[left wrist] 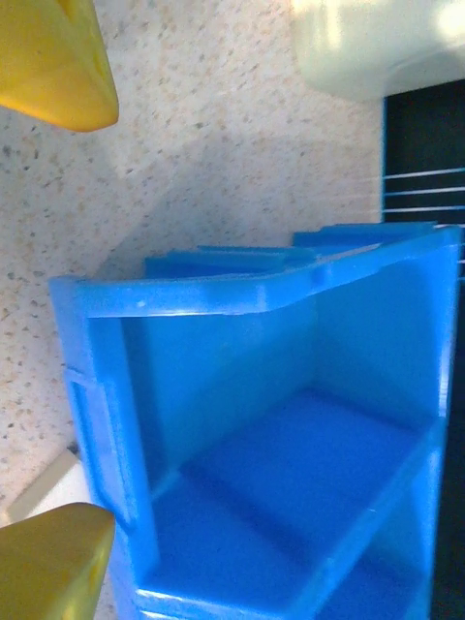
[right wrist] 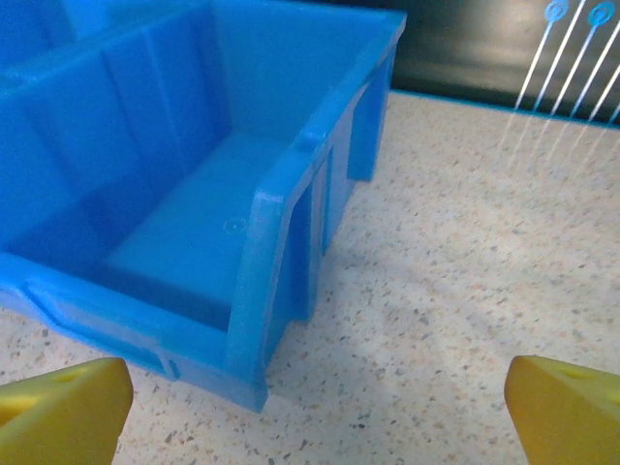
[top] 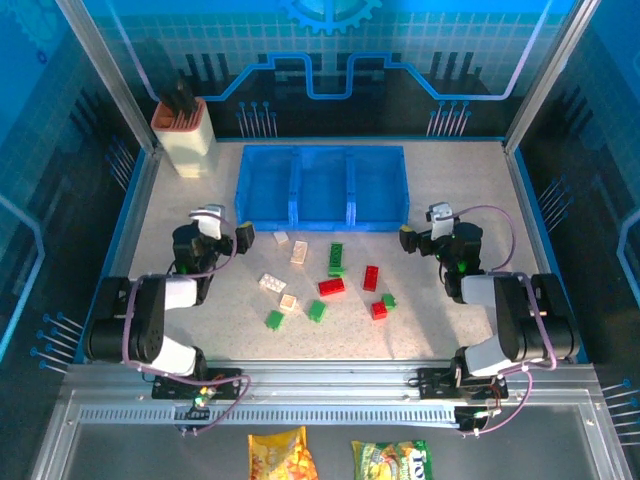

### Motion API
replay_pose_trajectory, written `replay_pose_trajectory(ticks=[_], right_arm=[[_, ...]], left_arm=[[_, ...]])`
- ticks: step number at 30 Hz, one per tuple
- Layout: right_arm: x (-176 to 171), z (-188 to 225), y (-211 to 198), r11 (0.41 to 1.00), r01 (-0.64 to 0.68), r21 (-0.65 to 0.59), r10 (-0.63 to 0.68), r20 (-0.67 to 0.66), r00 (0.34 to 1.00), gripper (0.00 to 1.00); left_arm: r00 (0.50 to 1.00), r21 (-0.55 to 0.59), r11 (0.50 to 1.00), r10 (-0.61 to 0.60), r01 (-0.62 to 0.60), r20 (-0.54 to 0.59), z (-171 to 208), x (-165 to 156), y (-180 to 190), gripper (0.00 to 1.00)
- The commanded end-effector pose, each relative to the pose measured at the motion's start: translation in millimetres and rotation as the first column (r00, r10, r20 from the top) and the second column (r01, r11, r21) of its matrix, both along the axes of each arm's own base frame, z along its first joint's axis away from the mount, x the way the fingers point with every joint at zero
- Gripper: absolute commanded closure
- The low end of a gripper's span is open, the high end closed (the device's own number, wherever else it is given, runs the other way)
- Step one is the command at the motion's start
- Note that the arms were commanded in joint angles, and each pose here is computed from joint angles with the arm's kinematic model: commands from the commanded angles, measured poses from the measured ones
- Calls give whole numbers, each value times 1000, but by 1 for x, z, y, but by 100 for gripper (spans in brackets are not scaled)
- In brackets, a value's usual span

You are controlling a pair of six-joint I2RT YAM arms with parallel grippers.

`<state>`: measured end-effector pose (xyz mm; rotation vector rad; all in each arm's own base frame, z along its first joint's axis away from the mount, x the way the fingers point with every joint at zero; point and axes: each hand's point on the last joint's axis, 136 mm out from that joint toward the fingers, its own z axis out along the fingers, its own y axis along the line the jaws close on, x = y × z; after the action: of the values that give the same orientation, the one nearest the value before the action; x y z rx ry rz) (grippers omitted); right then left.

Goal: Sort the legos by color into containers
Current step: Pick up the lego from the bottom-center of the table.

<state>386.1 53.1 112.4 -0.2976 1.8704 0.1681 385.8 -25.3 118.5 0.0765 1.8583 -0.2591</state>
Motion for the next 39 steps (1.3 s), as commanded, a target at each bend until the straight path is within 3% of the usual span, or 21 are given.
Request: replay_pose_trajectory(ticks=[1, 8, 10, 13, 21, 26, 32, 39], right_arm=[[-2, 10, -2, 999, 38, -21, -38, -4, 999, 0], [-5, 23, -5, 994, 97, -57, -102, -97, 990, 0], [-8, 25, -5, 992, 110, -62, -118, -157, 981, 0], [-18, 25, -3, 991, 115, -64, -128, -269, 955, 1], [-48, 36, 15, 986, 159, -52, -165, -460, 872, 5], [-75, 27, 26, 980, 179, -90, -198, -577, 792, 8], [-104, 27, 48, 984, 150, -99, -177, -678, 713, 14], [-139, 20, 69, 983, 85, -162, -179, -749, 638, 16]], left_arm=[[999, -6, 999, 45, -45, 8, 12, -5, 6, 1], [983, -20, 983, 181, -182, -32, 32, -6, 19, 1], [938, -74, 937, 334, -342, -95, 34, -10, 42, 1], [895, -98, 897, 412, -432, -172, 37, -20, 53, 1], [860, -146, 886, 369, -440, -352, 55, -48, 41, 1], [849, -216, 901, 241, -376, -471, 65, -62, 16, 1], [843, -206, 949, 98, -239, -529, 86, -73, -6, 1], [859, -113, 982, 72, -149, -507, 102, -64, -5, 1]])
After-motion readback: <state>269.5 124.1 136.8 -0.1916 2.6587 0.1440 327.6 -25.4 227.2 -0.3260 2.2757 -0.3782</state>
